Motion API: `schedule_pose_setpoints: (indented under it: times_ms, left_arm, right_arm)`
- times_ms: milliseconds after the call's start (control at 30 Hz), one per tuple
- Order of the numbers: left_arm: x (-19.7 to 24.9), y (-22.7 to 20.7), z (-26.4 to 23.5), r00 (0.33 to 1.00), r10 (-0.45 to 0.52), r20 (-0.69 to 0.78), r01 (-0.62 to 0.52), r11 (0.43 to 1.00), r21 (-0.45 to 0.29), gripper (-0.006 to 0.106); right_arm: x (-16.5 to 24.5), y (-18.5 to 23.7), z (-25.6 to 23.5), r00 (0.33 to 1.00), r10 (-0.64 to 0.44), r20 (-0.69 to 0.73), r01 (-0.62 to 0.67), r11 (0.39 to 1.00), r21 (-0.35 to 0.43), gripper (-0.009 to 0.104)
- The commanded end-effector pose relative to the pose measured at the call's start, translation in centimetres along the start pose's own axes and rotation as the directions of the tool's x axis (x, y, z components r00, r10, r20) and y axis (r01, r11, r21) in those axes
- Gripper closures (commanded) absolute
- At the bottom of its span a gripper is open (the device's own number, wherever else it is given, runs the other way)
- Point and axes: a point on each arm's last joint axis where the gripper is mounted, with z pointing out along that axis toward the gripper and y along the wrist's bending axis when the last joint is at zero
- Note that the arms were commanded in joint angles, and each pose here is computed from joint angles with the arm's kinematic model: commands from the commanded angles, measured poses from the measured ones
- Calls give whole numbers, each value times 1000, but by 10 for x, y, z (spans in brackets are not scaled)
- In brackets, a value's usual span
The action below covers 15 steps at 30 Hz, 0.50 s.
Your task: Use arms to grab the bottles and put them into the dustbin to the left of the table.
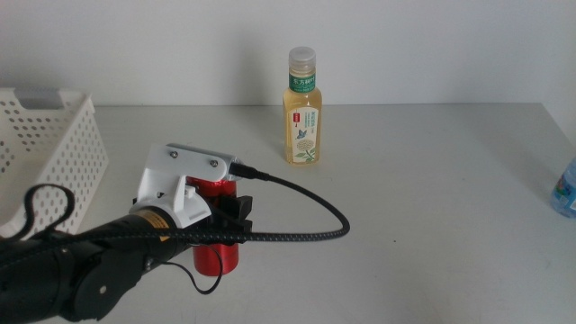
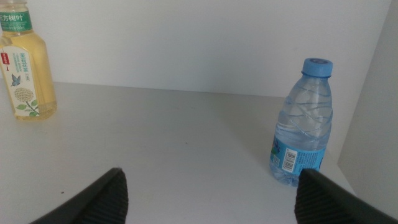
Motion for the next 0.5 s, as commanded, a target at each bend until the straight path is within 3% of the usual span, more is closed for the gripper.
schedule_pose_setpoints:
  times_ms: [0, 133, 300, 467]
  left_arm:
    - [-37, -5, -13, 999, -22, 42, 22, 1000, 7, 102]
    - [-73, -7, -32, 972, -132, -194, 134, 991, -2, 102]
    - [-90, -4, -37, 926, -237, -295, 236, 971, -41, 102]
    - [-94, -2, -43, 913, -209, -350, 204, 978, -51, 102]
  right_arm:
    - [-11, -1, -3, 994, -21, 108, 20, 1000, 12, 1]
    - [-11, -1, -3, 994, -21, 108, 20, 1000, 12, 1]
    - [-11, -1, -3, 994, -21, 108, 20, 1000, 12, 1]
    - [-11, -1, -3, 994, -21, 108, 20, 1000, 12, 1]
